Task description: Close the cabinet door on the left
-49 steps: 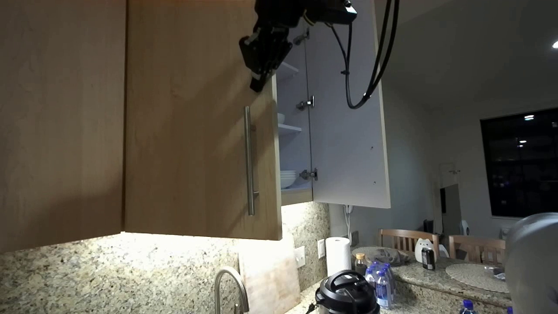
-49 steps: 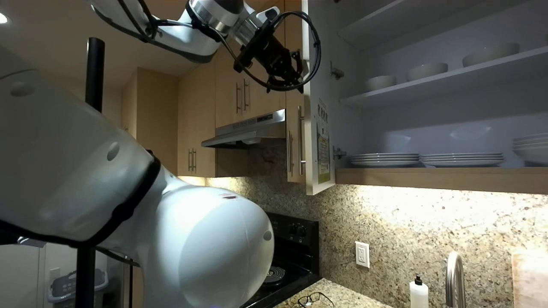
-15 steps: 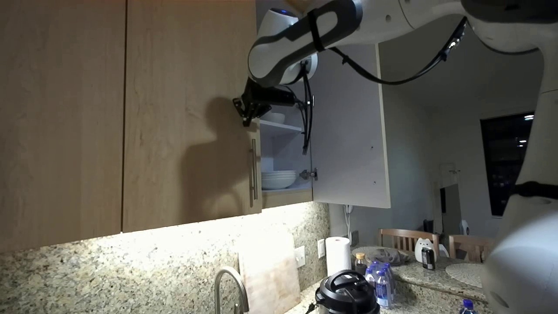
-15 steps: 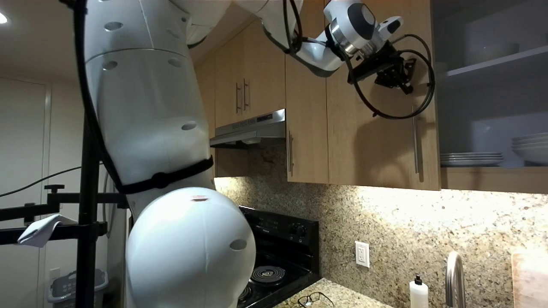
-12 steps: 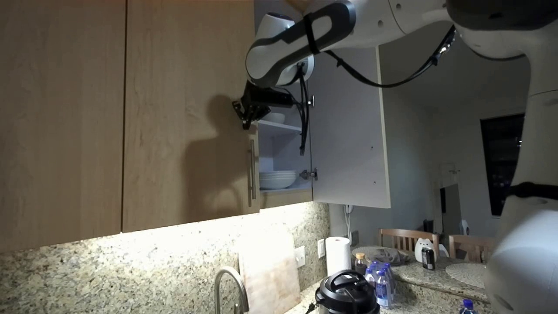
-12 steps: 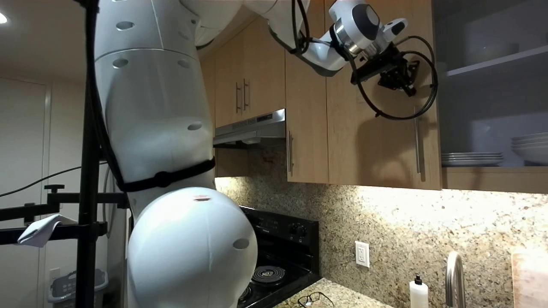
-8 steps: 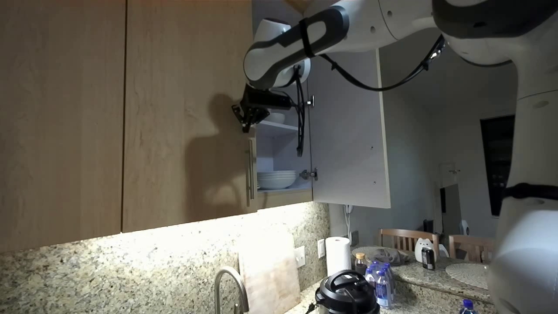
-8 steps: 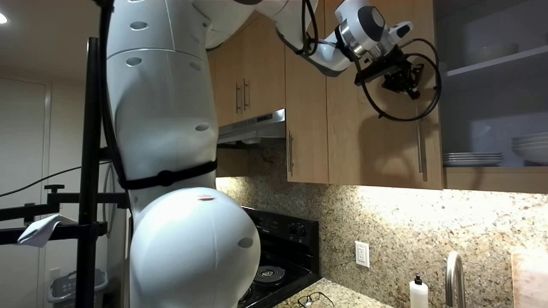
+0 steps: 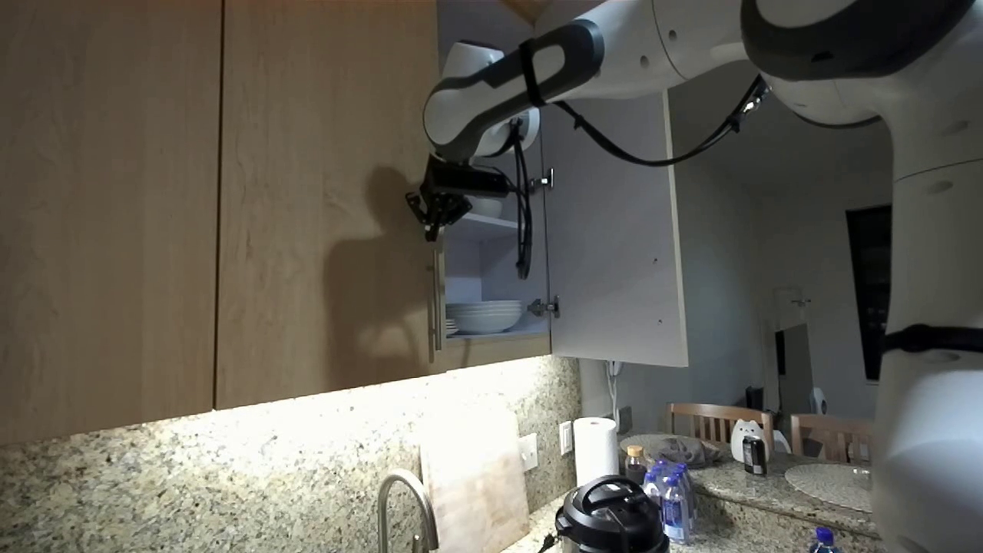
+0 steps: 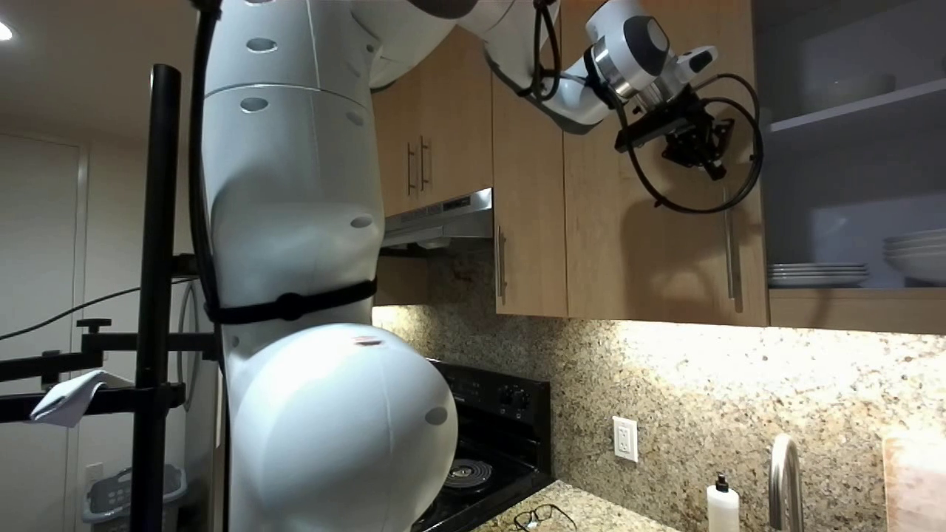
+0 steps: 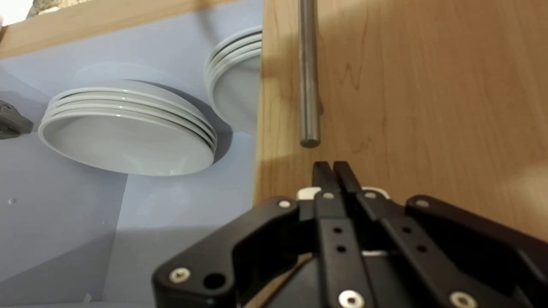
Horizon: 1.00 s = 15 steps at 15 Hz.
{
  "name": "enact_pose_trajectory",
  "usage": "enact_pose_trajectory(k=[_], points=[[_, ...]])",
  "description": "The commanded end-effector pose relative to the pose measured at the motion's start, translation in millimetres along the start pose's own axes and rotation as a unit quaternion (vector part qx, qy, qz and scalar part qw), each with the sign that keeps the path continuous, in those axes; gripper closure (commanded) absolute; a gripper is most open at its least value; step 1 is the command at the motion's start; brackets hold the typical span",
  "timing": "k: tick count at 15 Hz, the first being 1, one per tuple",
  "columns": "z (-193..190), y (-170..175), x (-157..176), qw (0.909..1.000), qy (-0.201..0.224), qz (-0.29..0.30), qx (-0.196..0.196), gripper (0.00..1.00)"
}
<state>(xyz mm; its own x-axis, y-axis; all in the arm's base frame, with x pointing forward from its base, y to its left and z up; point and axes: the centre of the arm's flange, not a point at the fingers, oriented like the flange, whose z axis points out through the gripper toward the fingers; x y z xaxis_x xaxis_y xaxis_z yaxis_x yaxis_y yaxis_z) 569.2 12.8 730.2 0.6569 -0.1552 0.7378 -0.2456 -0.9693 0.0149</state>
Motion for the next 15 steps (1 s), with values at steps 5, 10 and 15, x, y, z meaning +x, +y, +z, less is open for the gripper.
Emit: enact_pose_trajectory(k=[5,10,15], points=[[-20,-1,-41,0.9936,-0.099,-0.046,-0.028,0.93],[-46,19,-98,0.9779,-0.186,-0.087,-0.037,0.93],[-32,55,-170,0.9570,-0.277,-0.083,-0.017,0.94]])
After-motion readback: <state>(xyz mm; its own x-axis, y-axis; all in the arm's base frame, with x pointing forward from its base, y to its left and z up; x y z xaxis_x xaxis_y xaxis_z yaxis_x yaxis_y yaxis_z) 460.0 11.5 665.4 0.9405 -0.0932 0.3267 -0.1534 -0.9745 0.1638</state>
